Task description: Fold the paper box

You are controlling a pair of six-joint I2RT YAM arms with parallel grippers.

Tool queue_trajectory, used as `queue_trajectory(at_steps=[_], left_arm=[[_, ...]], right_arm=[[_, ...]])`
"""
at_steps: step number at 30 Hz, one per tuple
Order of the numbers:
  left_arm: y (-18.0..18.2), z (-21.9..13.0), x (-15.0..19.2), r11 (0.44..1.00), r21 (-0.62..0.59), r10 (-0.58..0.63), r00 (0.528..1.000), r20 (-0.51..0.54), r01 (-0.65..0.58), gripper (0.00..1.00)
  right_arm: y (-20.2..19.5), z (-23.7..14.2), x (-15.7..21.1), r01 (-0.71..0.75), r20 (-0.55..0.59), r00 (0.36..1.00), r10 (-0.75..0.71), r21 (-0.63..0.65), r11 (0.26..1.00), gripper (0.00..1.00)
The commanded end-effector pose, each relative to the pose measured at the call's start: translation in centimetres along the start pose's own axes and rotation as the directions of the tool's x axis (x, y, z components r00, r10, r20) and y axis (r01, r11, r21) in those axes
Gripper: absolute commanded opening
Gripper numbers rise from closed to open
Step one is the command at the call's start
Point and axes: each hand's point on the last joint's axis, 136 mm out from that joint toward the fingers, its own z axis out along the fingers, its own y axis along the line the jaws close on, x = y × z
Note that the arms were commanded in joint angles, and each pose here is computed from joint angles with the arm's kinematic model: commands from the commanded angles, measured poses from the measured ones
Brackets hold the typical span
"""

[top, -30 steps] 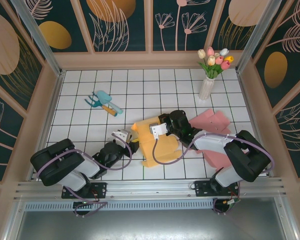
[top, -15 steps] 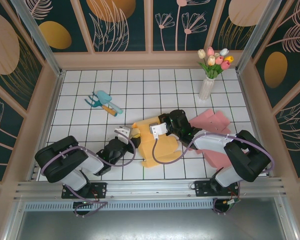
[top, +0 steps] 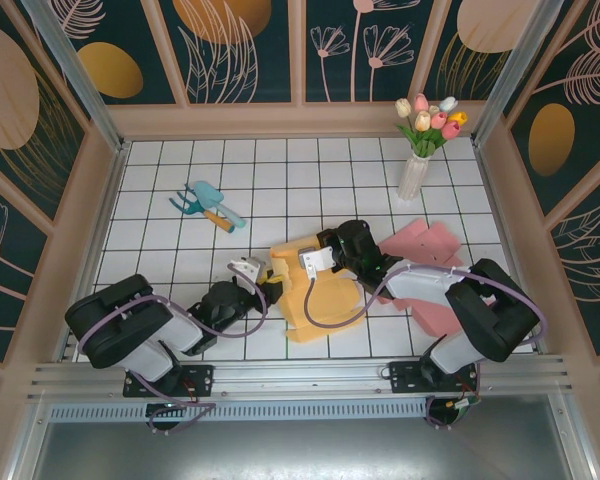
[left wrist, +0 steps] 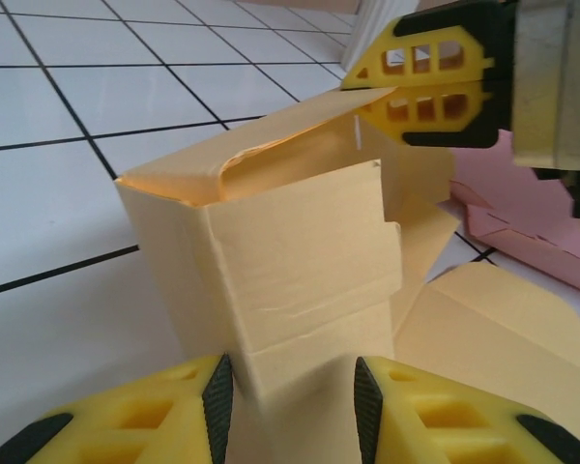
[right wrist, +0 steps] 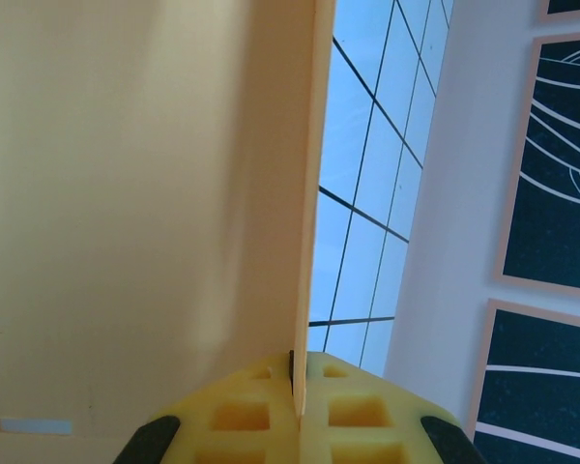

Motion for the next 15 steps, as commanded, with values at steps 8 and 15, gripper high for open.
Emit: queue_trajectory(at_steps=[8,15], left_arm=[[-0.4,1.2,0.3,1.0,0.012,-0.029,0.999,-0.022,0.029,0.4],[1.3,1.8,0.3,0.994,-0.084,-0.066,0.998,-0.004,0.066,0.43]], right_arm=[[1.9,0.0,-0.5,0.011,-0.007,1.0,-0.012,-0.054,0.998,0.0],[1.5,-0.3,-0.9,0.035,-0.01,0.999,-0.036,-0.013,0.999,0.0]])
